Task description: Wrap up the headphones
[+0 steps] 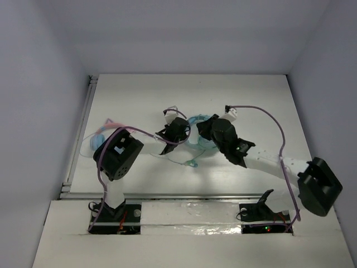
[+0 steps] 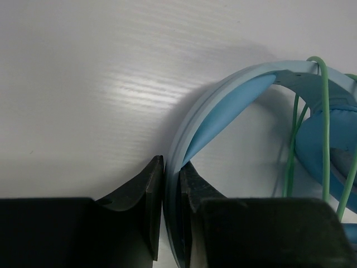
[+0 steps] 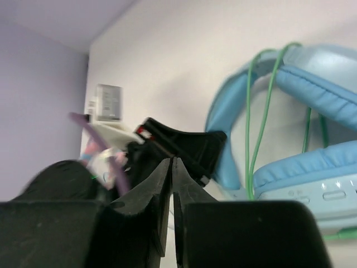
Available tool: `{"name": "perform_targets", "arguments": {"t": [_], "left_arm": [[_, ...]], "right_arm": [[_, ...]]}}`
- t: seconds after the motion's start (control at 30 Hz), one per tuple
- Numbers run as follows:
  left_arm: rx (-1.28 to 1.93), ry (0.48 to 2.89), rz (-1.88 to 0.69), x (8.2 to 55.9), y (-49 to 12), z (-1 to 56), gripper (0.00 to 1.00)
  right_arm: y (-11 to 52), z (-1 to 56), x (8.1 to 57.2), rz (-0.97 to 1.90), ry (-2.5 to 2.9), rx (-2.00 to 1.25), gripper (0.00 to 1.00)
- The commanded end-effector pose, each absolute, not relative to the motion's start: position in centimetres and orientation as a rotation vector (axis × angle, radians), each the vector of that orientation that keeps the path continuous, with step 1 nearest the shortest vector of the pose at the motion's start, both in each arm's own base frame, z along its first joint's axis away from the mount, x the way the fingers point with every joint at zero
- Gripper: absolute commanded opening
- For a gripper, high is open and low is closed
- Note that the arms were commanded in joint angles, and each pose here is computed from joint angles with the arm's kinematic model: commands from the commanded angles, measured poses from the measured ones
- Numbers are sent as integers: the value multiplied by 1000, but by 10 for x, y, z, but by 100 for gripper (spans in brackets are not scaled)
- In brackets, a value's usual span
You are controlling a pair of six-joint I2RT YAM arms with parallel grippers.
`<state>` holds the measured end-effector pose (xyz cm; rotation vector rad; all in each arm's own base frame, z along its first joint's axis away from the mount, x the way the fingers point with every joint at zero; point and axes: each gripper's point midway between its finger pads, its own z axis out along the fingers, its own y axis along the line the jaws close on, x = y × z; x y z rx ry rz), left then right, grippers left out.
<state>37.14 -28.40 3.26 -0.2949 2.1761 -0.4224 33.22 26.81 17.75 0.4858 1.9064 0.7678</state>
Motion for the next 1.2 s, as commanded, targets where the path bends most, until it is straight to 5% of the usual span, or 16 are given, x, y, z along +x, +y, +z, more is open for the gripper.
{"name": "perform_targets", "arguments": {"t": [0.0, 0.3, 0.43, 0.7, 1.07, 1.17], "left_arm": [[-298, 2038, -557, 406, -320, 77, 0], [-218, 2043, -550, 457, -371, 73, 1], [-206, 2029, -580, 462, -374, 85, 42], [-158, 1850, -700, 433, -348, 199, 83], [-103, 1655, -863, 346, -287, 317, 89], [-98, 1618, -887, 321, -267, 339, 91]], "right_arm": [[228, 220, 340, 613, 1779, 516, 12], [174, 278, 306, 565, 1646, 456, 37], [155, 295, 291, 531, 1625, 432, 54], [115, 344, 264, 488, 1545, 427, 87], [90, 383, 241, 534, 1452, 461, 84], [78, 394, 231, 553, 1415, 485, 95]]}}
